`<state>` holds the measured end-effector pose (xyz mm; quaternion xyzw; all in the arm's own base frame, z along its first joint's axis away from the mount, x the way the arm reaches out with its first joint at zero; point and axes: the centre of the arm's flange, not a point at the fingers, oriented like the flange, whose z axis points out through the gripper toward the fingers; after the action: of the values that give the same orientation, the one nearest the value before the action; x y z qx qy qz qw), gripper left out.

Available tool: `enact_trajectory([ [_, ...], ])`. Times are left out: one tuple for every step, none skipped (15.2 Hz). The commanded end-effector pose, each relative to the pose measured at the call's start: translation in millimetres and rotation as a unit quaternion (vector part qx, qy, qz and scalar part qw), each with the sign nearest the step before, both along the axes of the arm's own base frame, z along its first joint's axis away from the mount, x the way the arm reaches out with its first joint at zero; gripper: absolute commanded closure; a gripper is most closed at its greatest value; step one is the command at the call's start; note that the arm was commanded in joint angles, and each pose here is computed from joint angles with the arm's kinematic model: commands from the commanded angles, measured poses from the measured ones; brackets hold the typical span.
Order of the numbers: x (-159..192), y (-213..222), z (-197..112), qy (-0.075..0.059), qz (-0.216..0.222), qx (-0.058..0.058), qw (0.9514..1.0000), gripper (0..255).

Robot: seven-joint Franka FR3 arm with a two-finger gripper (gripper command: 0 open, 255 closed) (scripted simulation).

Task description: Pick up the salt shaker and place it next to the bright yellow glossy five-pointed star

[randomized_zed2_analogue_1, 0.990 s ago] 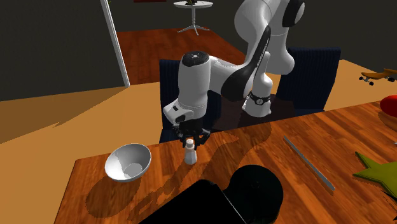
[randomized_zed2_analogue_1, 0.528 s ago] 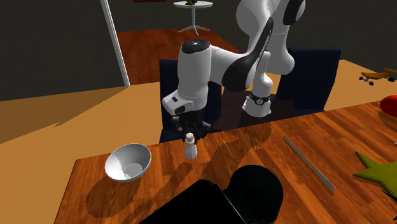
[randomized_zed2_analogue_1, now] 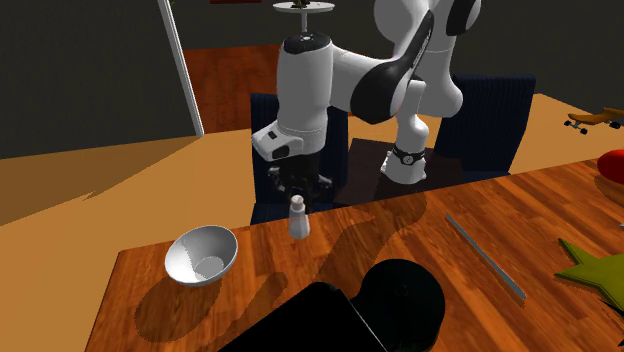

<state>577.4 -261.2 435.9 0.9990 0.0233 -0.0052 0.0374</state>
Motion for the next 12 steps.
enact_trajectory([
  [0.8, 0.0, 11.1, 0.0, 0.0, 0.0, 1.0, 255],
  [0.8, 0.0, 16.3, 0.0, 0.0, 0.0, 1.0, 255],
  [0.8, 0.0, 21.6, 0.0, 0.0, 0.0, 1.0, 255],
  [0.8, 0.0, 26.9, 0.0, 0.0, 0.0, 1.0, 255],
  [0.8, 0.0, 32.2, 0.0, 0.0, 0.0, 1.0, 255],
  [0.8, 0.0, 37.5, 0.0, 0.0, 0.0, 1.0, 255],
  [0.8, 0.0, 42.8, 0.0, 0.0, 0.0, 1.0, 255],
  [0.8, 0.0, 48.0, 0.0, 0.0, 0.0, 1.0, 255],
  [0.8, 0.0, 53.3, 0.0, 0.0, 0.0, 1.0, 255],
  [0.8, 0.0, 58.6, 0.0, 0.0, 0.0, 1.0, 255],
  [0.8, 0.0, 63.9, 0.0, 0.0, 0.0, 1.0, 255],
  [0.8, 0.0, 69.2, 0.0, 0.0, 0.0, 1.0, 255],
])
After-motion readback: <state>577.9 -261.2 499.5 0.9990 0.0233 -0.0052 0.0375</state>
